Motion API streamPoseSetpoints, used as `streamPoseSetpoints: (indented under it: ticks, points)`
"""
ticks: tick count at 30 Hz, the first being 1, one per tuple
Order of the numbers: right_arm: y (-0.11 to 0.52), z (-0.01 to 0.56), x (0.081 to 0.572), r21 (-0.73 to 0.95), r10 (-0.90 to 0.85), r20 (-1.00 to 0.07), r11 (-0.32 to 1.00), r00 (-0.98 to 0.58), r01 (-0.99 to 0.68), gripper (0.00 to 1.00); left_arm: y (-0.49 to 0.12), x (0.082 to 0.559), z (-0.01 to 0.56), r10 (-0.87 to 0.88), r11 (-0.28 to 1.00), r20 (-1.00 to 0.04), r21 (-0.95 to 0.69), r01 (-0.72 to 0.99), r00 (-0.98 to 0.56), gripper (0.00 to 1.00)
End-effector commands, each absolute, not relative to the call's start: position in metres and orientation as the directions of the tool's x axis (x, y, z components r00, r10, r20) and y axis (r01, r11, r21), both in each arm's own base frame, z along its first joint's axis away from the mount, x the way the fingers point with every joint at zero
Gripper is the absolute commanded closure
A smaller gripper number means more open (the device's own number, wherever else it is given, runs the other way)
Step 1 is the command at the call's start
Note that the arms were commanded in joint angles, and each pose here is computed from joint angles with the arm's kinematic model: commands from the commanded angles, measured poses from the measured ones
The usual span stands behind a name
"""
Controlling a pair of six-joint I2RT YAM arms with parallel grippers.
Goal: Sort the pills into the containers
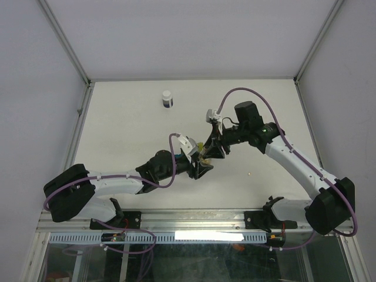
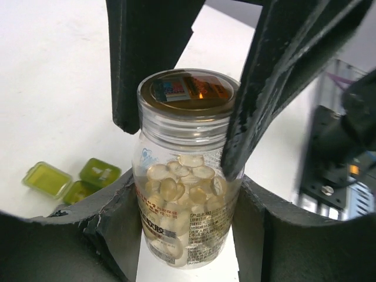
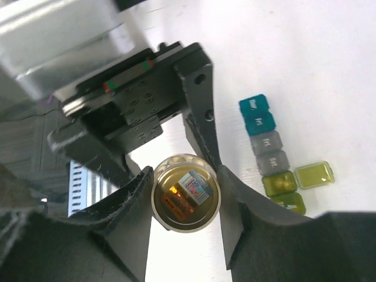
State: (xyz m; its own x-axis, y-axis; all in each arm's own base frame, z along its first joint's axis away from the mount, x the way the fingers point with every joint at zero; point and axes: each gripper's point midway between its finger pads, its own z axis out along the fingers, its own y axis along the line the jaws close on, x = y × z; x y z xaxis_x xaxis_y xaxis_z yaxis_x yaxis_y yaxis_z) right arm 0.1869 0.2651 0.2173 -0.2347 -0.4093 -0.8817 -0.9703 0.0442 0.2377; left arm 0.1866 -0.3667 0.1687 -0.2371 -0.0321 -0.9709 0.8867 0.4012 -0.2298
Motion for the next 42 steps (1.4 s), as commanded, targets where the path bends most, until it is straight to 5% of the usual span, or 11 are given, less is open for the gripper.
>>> streamPoseSetpoints:
  ticks: [1, 4, 6, 8, 18, 25, 42]
  points:
    - [0.265, 0.218, 0.229, 0.199, -0.386, -0.875, 0.263, -0.292, -0.944, 0.89, -0.358, 0.245, 0.219, -0.181, 0.636, -0.974, -0.220, 0.740, -0.134, 1.00]
    - [0.264, 0.239, 0.217, 0.238, -0.341, -0.897, 0.165, -0.282, -0.957, 0.31, -0.360, 0.240, 0.211, -0.158, 0.612, -0.978, -0.204, 0.764, -0.135, 1.00]
    - [0.256, 0.261, 0.214, 0.228, -0.294, -0.922, 0.116, -0.253, -0.967, 0.10, -0.361, 0.231, 0.207, -0.147, 0.576, -0.981, -0.190, 0.795, -0.127, 1.00]
    - [0.247, 0.278, 0.211, 0.192, -0.268, -0.941, 0.075, -0.205, -0.979, 0.02, -0.362, 0.221, 0.204, -0.143, 0.528, -0.982, -0.183, 0.829, -0.126, 1.00]
    - [0.242, 0.269, 0.156, 0.061, -0.246, -0.969, -0.243, 0.000, -0.968, 0.01, -0.378, 0.161, 0.205, -0.102, 0.192, -0.986, -0.147, 0.970, -0.129, 1.00]
    - [0.251, 0.246, 0.158, 0.064, -0.340, -0.940, -0.228, 0.018, -0.971, 0.08, -0.382, 0.150, 0.209, -0.107, 0.124, -0.986, -0.142, 0.982, -0.129, 1.00]
    - [0.250, 0.240, 0.152, 0.083, -0.377, -0.926, -0.207, 0.001, -0.975, 0.48, -0.382, 0.153, 0.215, -0.127, 0.141, -0.984, -0.144, 0.980, -0.126, 1.00]
